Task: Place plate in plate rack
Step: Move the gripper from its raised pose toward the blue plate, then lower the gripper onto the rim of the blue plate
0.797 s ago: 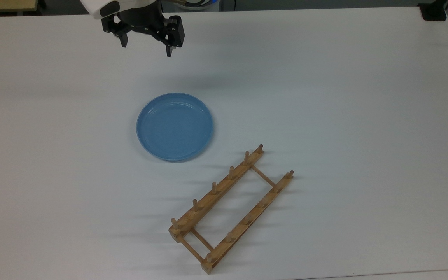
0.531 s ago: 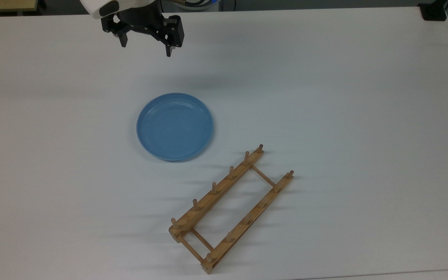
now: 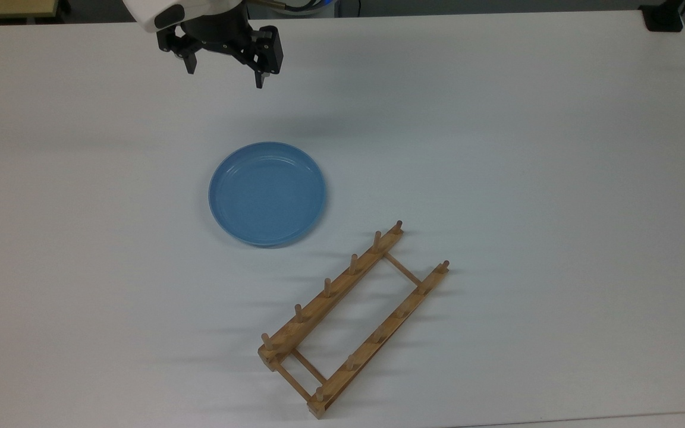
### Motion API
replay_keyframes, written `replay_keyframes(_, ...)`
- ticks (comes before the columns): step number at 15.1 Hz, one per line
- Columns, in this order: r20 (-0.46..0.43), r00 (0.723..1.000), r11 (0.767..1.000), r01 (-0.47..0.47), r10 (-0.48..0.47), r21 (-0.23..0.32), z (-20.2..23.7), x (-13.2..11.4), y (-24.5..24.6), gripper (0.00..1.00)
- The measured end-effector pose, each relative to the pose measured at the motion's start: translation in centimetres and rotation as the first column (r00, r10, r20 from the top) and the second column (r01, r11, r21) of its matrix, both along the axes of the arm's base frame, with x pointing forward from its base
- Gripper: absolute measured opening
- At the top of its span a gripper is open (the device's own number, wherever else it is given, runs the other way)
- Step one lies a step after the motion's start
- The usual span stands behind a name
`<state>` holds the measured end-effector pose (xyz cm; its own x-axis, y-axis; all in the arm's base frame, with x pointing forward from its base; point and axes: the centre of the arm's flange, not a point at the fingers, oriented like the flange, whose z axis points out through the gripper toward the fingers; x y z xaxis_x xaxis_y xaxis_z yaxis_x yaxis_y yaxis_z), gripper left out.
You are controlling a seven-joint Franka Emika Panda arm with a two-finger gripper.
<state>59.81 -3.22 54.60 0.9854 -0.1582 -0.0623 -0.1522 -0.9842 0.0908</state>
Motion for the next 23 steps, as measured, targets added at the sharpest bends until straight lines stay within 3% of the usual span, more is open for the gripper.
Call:
replay_keyframes(4,-0.012,0.999,0.999,-0.052,0.052,0.014,-0.9,0.4,0.1,1.00)
replay_keyframes(7,0.055,0.997,0.997,-0.060,0.057,0.048,-1.9,2.0,-0.7,1.00)
replay_keyframes(10,0.082,0.996,0.997,-0.048,0.043,0.067,-5.4,3.9,-3.8,1.00)
replay_keyframes(13,0.059,0.994,0.991,-0.098,0.093,0.095,-9.8,5.1,-7.1,0.99)
replay_keyframes(17,0.031,0.984,0.978,-0.181,0.178,0.106,-15.1,6.2,-9.7,0.93)
replay_keyframes(22,0.001,0.970,0.964,-0.243,0.244,0.106,-19.1,7.2,-8.9,0.86)
replay_keyframes(23,-0.006,0.968,0.963,-0.247,0.249,0.108,-19.7,7.3,-8.6,0.78)
